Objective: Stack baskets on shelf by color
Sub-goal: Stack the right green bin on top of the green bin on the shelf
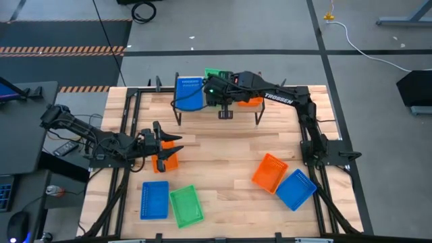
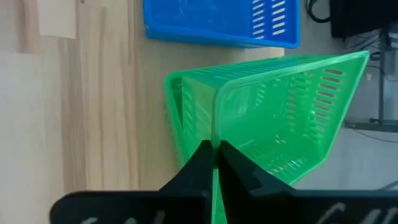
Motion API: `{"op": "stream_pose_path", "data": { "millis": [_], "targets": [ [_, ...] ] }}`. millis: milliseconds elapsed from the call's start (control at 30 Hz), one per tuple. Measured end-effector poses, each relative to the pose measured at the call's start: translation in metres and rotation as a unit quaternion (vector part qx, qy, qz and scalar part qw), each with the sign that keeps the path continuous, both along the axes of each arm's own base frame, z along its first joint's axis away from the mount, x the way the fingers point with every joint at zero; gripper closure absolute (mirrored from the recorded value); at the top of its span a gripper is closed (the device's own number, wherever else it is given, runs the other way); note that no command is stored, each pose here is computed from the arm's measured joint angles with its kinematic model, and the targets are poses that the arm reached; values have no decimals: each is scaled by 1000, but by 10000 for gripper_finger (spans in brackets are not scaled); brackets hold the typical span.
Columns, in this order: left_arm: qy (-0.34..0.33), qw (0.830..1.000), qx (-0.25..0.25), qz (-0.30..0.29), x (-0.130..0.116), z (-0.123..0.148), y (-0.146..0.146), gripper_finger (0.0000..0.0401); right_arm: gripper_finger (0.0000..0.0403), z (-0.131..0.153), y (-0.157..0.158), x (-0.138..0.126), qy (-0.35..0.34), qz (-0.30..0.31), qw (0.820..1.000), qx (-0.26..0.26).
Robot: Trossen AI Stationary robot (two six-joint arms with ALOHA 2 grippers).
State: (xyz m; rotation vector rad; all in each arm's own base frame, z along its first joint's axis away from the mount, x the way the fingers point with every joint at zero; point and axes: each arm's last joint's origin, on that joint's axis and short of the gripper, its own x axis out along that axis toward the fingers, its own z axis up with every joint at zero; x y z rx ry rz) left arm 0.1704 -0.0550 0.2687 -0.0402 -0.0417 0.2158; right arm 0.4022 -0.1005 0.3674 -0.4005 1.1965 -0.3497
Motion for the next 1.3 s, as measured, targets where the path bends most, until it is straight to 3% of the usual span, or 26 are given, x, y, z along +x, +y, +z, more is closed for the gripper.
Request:
{"op": "stream_pose_path", "data": {
  "millis": [267,500,867,1067,1300],
  "targets": [
    [0,1000,1,0,0,0,0,229,386,1,8,2,5,6,1000,-21],
    [0,1000,1,0,0,0,0,229,332,-1,10,3,5,13,1000,-14],
    [0,1000,-2,0,0,0,0,229,310,-32,0,4,55,1,998,-6],
    [0,1000,1,0,0,0,0,229,328,-37,-5,4,61,-7,998,-14],
    [1,1000,2,0,0,0,0,229,392,-23,4,4,49,8,999,-22]
  ]
}}
